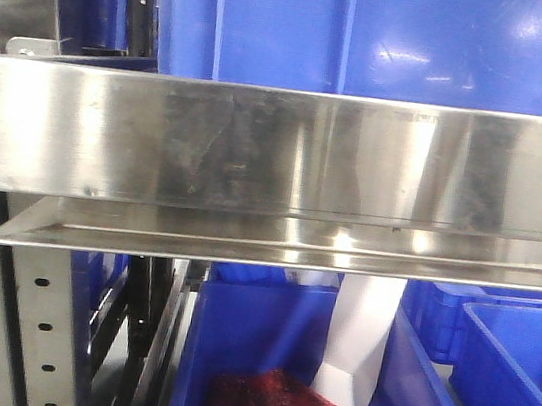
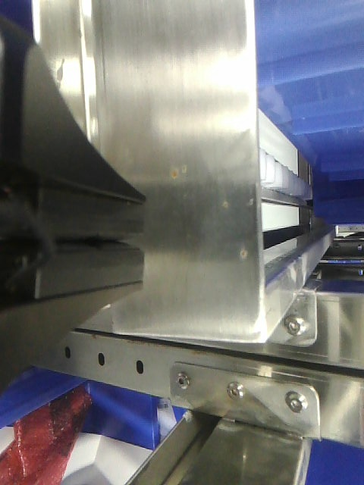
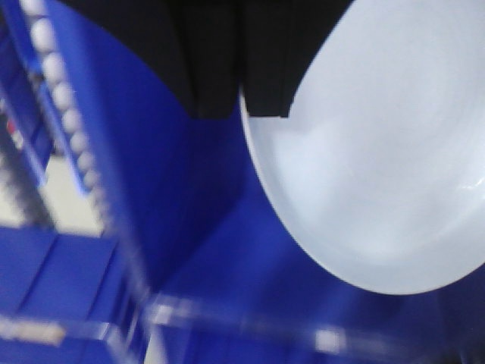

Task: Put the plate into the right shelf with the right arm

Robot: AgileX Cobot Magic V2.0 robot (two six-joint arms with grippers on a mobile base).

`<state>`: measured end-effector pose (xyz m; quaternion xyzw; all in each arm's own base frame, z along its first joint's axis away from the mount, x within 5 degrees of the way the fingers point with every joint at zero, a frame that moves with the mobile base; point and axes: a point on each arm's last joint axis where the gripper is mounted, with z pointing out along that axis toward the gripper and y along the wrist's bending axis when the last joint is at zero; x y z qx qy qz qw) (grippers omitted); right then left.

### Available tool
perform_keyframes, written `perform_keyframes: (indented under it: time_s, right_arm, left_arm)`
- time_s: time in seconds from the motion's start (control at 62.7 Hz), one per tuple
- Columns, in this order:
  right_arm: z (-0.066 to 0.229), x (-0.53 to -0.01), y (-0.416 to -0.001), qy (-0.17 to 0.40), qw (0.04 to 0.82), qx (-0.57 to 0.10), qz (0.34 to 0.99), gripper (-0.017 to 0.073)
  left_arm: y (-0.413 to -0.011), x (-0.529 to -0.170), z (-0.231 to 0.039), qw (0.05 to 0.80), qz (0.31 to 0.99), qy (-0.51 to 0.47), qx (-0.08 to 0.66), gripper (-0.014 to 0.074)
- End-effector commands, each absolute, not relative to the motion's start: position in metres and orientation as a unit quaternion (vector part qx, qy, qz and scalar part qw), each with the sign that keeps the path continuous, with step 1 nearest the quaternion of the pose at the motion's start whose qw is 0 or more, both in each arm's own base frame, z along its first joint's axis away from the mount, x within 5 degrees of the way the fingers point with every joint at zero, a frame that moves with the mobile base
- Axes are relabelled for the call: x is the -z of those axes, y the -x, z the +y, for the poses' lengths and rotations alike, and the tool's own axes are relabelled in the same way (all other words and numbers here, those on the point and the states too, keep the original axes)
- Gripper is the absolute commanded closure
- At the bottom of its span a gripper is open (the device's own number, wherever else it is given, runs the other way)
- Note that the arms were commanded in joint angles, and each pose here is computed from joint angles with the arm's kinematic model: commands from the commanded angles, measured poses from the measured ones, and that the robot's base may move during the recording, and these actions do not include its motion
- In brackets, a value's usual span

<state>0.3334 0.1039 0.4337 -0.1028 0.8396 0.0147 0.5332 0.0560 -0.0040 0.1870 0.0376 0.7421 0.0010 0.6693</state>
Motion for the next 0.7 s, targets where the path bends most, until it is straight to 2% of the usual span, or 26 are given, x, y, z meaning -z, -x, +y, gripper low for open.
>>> perform_keyframes:
  time_s: [0.0,0.144,0.223,0.319,0.415,0.622,0.686]
  right_arm:
    - [0.104,-0.451,-0.338,0.106,0.583,-0.019,0.805,0.0517]
    - [0.108,-0.440,-0.348,0.108,0.570,-0.020,0.814,0.0480]
    - [0.109,-0.438,-0.348,0.107,0.568,-0.022,0.816,0.0372]
    - [0.109,-0.438,-0.348,0.106,0.568,-0.023,0.816,0.0158]
    - [0.108,-0.440,-0.346,0.106,0.566,-0.022,0.817,0.0041]
    - [0.102,-0.462,-0.324,0.095,0.584,-0.037,0.805,0.0027]
    - [0.098,-0.475,-0.311,0.088,0.598,-0.051,0.795,0.0055]
  left_arm:
    - [-0.056,-0.193,-0.003,0.701,0.713,-0.029,-0.001,0.0640]
    - [-0.056,-0.193,-0.003,0.701,0.713,-0.029,-0.001,0.0640]
    - [-0.056,-0.193,-0.003,0.701,0.713,-0.029,-0.001,0.0640]
    - [-0.056,-0.193,-0.003,0.701,0.713,-0.029,-0.001,0.0640]
    - [-0.056,-0.193,-0.003,0.701,0.713,-0.029,-0.001,0.0640]
    - [-0.056,-0.193,-0.003,0.701,0.713,-0.029,-0.001,0.0640]
    - [-0.056,-0.193,-0.003,0.701,0.713,-0.029,-0.001,0.0640]
